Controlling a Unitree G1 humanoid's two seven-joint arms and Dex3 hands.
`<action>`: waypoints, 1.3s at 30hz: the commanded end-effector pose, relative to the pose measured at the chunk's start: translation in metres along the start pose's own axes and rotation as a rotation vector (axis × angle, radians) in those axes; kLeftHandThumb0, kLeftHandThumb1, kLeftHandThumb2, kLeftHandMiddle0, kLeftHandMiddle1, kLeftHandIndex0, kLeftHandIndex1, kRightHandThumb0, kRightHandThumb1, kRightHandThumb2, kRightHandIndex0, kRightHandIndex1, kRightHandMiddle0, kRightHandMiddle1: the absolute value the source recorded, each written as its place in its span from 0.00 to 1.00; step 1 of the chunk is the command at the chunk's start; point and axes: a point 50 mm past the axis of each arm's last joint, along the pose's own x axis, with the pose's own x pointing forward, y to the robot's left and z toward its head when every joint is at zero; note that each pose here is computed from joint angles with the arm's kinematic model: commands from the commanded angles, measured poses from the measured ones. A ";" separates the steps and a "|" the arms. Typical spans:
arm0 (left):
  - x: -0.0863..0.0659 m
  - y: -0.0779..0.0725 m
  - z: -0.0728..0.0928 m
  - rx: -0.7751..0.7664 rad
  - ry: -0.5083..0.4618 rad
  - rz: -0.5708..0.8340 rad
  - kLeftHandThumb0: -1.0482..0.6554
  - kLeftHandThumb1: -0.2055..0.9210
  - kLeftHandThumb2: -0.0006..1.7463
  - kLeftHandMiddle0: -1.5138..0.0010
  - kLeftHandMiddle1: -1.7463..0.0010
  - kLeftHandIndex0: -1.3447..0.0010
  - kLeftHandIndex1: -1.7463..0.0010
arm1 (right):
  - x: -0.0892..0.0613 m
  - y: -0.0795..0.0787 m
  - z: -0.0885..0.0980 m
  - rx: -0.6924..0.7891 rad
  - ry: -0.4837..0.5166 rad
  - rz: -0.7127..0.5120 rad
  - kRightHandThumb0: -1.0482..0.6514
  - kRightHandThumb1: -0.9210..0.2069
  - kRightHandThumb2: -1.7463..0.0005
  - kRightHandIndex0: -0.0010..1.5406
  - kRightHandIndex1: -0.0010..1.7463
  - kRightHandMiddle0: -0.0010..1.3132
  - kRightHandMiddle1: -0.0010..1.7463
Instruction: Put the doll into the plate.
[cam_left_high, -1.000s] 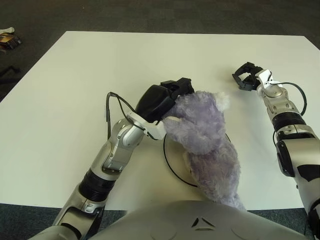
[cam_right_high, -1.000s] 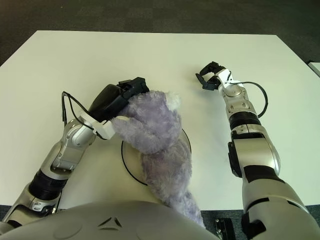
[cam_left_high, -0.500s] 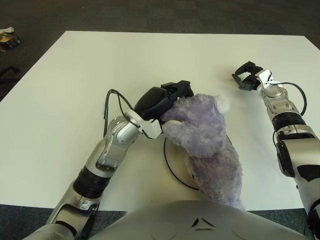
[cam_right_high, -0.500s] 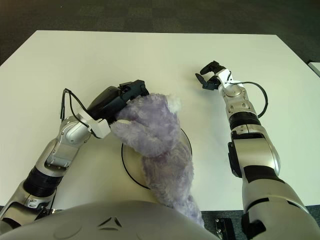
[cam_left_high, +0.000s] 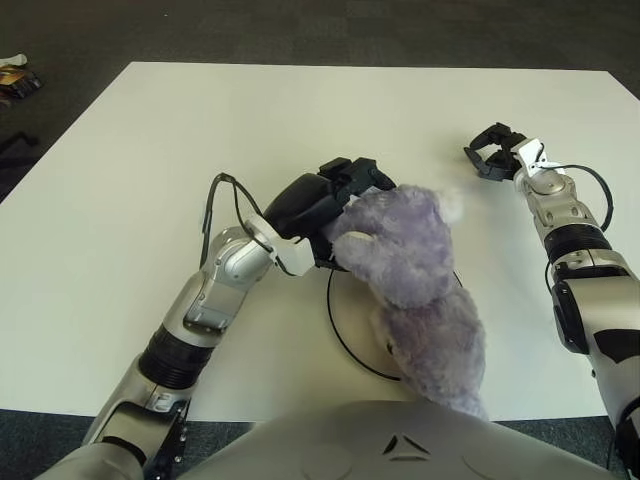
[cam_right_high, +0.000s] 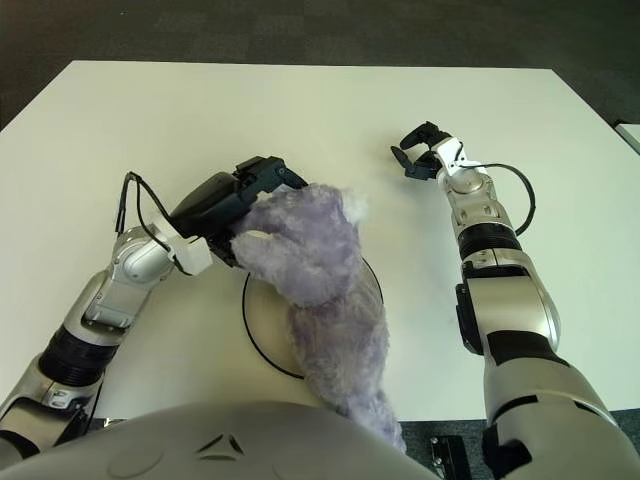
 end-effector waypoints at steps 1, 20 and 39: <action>0.000 0.005 0.000 0.027 -0.021 -0.007 0.30 0.48 0.52 0.97 0.45 1.00 0.47 | -0.014 0.043 -0.063 0.023 0.261 0.153 0.61 0.13 0.56 0.13 1.00 0.14 1.00; -0.011 0.027 -0.020 0.102 -0.021 -0.071 0.17 0.67 0.37 0.97 0.89 1.00 0.80 | -0.014 0.043 -0.063 0.027 0.258 0.151 0.61 0.24 0.49 0.29 0.94 0.11 1.00; -0.052 0.100 -0.049 -0.006 0.154 0.003 0.10 0.75 0.31 0.93 0.96 1.00 0.65 | -0.015 0.042 -0.065 0.004 0.266 0.148 0.61 0.19 0.51 0.15 1.00 0.17 1.00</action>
